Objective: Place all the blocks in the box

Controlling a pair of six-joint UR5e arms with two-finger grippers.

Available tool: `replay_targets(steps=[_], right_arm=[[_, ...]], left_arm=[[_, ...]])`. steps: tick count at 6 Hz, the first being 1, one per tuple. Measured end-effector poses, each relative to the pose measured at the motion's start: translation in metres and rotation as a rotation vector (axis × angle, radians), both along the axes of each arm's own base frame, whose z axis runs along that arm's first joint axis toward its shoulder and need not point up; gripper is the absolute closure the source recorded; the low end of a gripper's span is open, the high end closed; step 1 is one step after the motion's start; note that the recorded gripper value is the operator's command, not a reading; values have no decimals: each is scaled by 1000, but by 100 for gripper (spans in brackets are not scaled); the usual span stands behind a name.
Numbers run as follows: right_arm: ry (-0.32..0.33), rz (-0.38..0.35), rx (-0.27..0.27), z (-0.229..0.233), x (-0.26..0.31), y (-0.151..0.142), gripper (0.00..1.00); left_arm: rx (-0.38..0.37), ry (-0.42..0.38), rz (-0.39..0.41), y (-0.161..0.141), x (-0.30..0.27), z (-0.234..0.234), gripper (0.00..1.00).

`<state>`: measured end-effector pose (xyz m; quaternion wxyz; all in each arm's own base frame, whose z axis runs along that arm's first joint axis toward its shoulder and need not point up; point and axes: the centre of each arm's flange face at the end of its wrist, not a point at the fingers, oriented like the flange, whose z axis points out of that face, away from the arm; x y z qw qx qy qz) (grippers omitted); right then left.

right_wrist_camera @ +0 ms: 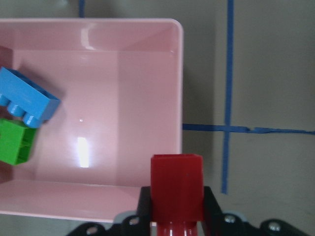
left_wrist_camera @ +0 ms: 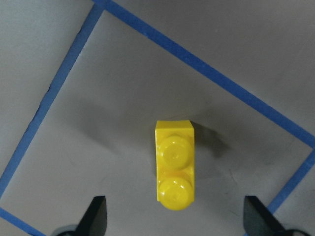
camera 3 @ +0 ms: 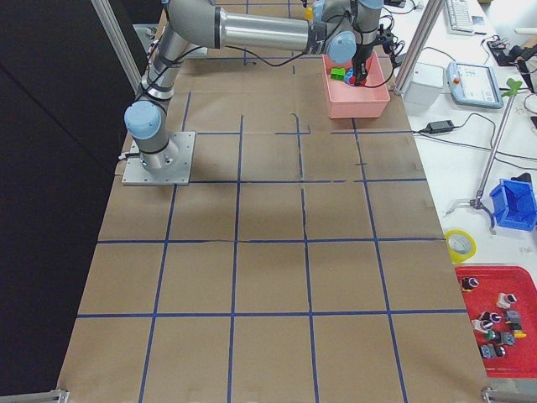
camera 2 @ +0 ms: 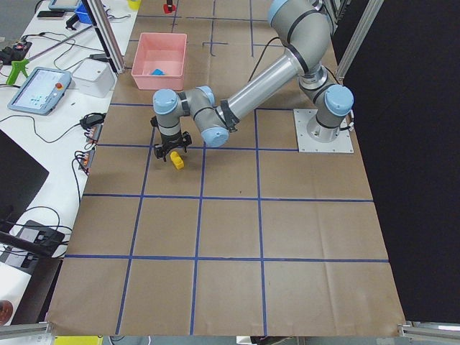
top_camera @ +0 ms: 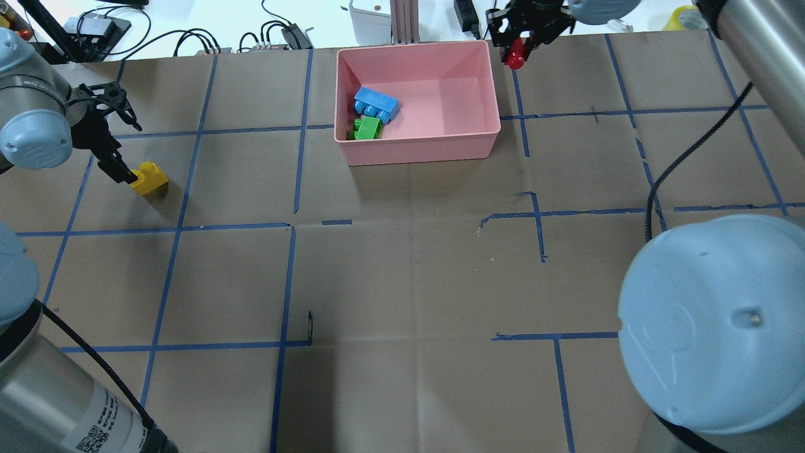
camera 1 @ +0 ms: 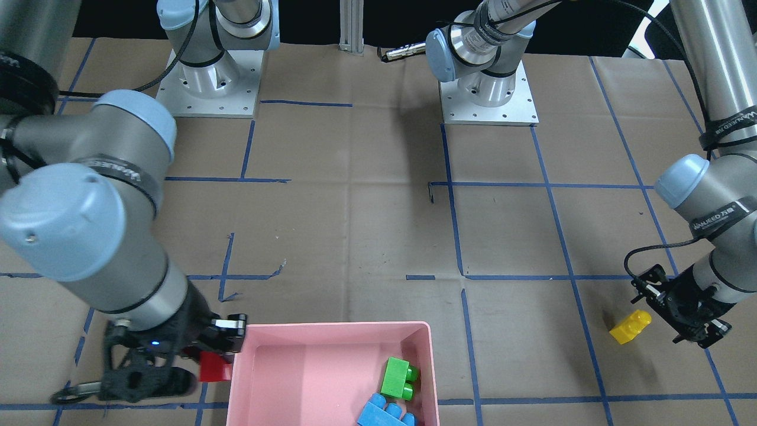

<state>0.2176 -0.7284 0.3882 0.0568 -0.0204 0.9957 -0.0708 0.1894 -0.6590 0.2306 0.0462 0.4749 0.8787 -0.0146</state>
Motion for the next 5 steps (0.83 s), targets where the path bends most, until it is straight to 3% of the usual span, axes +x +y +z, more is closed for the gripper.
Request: replay_targets(steps=[2, 3, 4, 5], right_arm=[[-131, -66, -35, -31, 83, -5, 84], [-153, -70, -45, -41, 97, -7, 3], [-159, -61, -80, -42, 101, -9, 0], [-159, -39, -130, -40, 102, -13, 0]], left_arm=[[-3, 12, -8, -6, -4, -24, 3], [2, 21, -10, -8, -5, -33, 15], [8, 29, -11, -8, -6, -41, 37], [12, 32, -9, -8, -6, -44, 52]])
